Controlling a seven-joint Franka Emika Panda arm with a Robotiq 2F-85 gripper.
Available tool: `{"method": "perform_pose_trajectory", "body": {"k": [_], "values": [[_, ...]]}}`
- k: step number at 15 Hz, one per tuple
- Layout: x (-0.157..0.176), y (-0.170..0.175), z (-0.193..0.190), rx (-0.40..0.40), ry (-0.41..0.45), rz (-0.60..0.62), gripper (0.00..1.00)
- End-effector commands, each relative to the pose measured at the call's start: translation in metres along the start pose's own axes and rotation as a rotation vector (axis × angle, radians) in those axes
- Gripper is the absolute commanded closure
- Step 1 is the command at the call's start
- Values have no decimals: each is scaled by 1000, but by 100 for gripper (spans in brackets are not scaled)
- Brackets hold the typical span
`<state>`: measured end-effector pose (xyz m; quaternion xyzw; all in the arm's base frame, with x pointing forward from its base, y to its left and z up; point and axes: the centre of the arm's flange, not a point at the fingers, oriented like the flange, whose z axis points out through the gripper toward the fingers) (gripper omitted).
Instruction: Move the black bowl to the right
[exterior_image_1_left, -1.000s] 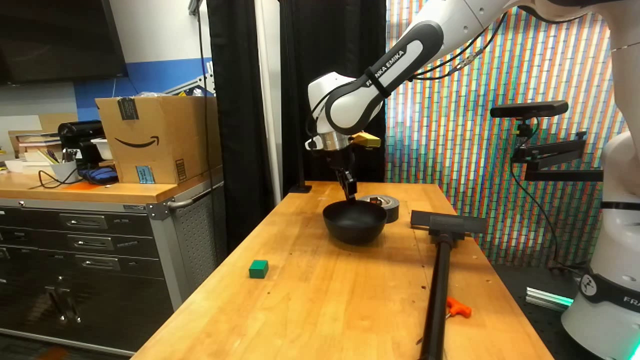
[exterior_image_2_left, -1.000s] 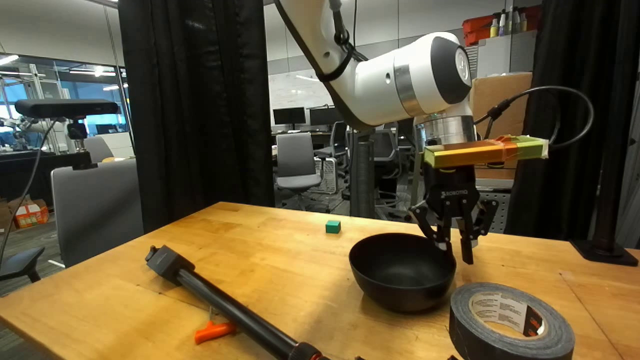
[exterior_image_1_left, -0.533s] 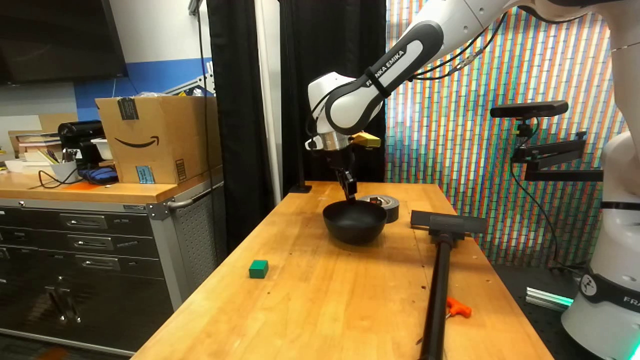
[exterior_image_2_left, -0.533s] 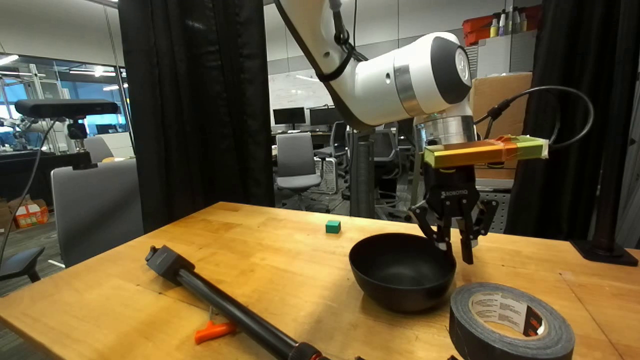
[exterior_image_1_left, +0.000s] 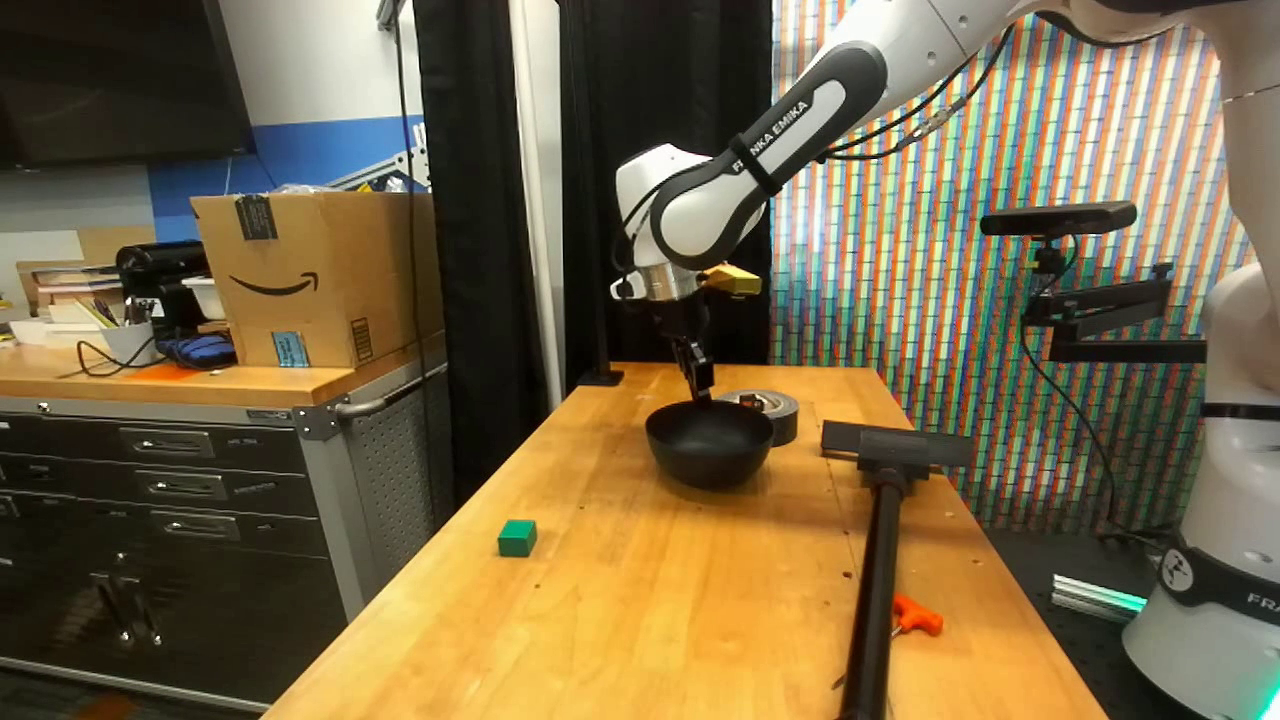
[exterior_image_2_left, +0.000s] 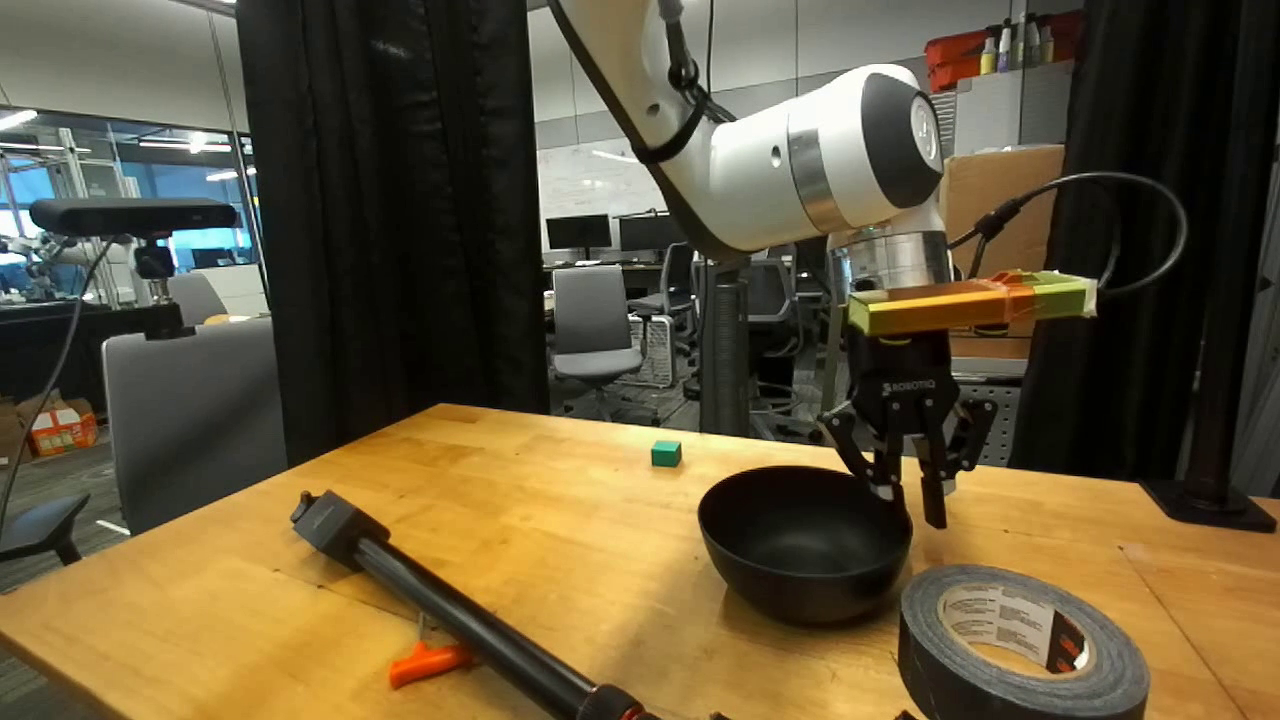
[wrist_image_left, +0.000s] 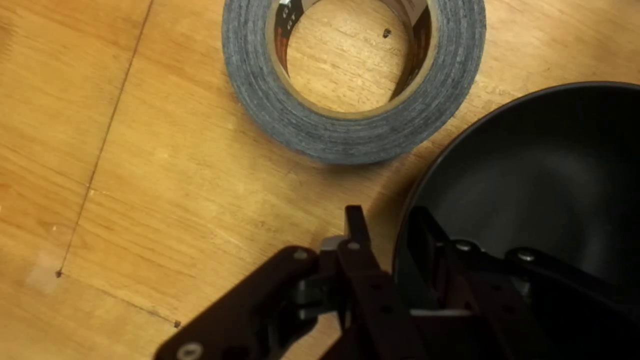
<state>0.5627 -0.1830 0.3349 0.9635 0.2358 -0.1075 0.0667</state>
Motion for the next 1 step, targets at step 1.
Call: {"method": "perform_pose_trajectory", "body": {"k": [1], "values": [[0,0,0,0,0,0,70]]}}
